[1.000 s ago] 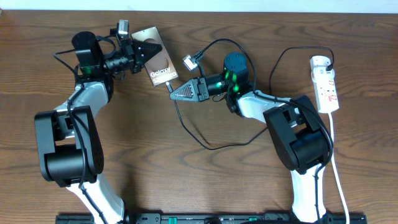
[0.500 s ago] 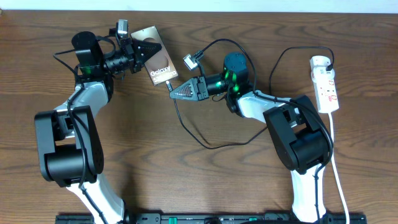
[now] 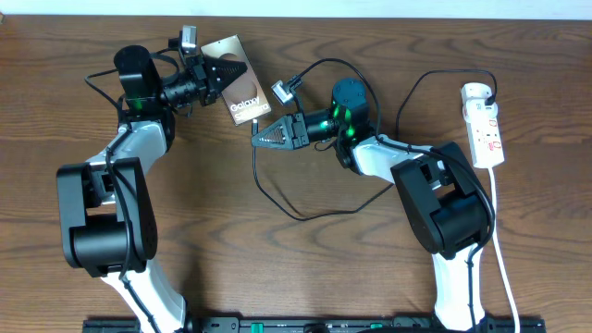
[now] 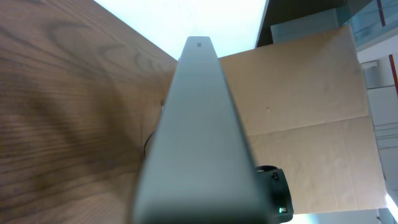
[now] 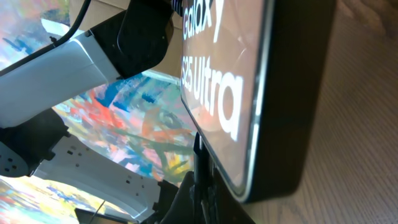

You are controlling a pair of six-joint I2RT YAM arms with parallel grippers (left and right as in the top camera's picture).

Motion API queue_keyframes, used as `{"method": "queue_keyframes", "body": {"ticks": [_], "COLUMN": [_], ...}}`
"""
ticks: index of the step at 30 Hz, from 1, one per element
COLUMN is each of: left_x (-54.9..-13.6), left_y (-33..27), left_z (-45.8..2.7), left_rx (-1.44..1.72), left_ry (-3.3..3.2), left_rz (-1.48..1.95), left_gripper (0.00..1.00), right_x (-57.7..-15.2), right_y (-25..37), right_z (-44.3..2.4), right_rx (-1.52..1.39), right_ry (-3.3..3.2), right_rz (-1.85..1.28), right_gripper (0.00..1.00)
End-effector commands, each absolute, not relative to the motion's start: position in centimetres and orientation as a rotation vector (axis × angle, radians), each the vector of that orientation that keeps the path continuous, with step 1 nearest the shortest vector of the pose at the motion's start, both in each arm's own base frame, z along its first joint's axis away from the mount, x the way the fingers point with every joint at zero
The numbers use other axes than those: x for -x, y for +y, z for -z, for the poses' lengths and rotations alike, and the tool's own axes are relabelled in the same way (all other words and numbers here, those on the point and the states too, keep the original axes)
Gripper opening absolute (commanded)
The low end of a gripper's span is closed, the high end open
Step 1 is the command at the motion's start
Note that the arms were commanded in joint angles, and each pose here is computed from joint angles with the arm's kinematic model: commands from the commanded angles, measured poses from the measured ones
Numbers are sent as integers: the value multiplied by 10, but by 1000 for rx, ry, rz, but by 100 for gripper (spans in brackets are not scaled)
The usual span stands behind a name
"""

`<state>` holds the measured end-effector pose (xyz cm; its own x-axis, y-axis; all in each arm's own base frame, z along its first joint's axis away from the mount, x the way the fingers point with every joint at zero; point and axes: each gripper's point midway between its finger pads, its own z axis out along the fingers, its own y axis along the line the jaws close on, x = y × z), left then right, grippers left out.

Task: Plug charger to phone and switch on socket

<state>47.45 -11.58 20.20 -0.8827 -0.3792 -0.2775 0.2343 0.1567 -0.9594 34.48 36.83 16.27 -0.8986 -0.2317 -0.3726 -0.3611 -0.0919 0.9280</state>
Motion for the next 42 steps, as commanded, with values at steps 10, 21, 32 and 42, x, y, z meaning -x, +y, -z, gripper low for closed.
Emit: {"method": "queue_keyframes", "body": {"ticks": [10,21,32,42], "left_x": [-449,-442,-460,-466], "left_y": [-110,-102,-103,-105], "left_z": [-215,-216,-215,-214], "left_rx": [-46,-84,6,61], "left_ry": [1996,1999,1973,1973], "left_rz": [1889,1915,1834,1823], "left_gripper": [7,7,7,7], "right_x": [-358,-359,-350,-347], "right_y": [363,361,369,372], "right_z": [-167,-167,-167,-167], "right_rx": [664,670,698,704], "right_ry": [2011,2010,2011,2011], "right_rz": [-2122,-2122,-2135,-2138], "right_gripper": [1,1,1,1]}}
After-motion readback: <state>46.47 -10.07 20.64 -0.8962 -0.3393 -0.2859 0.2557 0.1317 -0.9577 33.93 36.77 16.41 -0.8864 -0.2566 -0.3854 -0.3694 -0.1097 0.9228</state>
